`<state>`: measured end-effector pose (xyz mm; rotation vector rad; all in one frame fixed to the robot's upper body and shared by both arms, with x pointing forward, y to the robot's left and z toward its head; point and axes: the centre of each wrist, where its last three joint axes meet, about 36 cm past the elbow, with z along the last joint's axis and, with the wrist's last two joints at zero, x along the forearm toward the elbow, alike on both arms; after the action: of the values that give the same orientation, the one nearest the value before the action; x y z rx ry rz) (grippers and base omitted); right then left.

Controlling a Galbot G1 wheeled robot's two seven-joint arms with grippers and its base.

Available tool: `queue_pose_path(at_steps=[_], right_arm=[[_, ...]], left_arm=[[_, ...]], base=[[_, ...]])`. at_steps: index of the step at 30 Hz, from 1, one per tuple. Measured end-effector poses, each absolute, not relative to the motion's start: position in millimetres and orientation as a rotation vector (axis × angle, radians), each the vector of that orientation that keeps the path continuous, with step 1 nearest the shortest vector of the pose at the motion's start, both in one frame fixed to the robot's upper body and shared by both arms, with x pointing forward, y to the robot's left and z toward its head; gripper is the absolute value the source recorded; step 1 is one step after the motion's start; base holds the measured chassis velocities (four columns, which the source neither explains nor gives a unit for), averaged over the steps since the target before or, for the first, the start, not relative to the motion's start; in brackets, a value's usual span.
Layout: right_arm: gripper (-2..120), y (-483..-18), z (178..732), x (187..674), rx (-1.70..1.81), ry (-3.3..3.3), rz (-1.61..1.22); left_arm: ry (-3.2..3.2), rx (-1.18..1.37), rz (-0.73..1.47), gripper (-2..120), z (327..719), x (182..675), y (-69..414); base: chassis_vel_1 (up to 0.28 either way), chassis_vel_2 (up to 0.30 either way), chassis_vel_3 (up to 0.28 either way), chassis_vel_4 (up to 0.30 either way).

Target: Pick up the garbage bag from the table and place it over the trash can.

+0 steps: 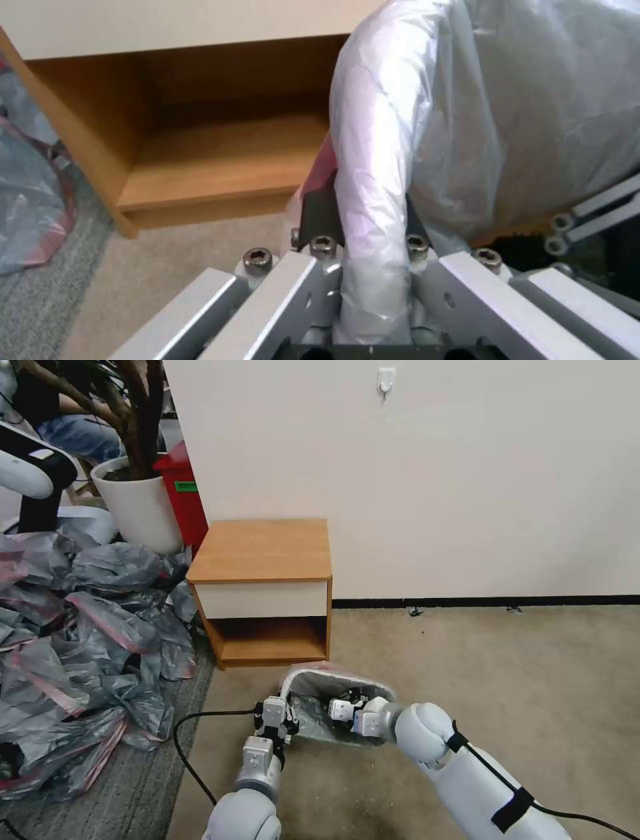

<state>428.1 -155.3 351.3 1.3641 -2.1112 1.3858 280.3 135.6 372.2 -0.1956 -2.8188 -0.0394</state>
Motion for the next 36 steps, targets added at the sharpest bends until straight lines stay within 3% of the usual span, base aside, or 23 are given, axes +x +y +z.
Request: queue_pose_path(at_steps=[36], right_arm=[[0,-147.3,311.0,449.7,1.301,-2.034,1.380]], left_arm=[[-2.793,-0.215,0.009,2,373.0,269.1,125.5]], base=[[0.000,0.000,0.000,0.000]])
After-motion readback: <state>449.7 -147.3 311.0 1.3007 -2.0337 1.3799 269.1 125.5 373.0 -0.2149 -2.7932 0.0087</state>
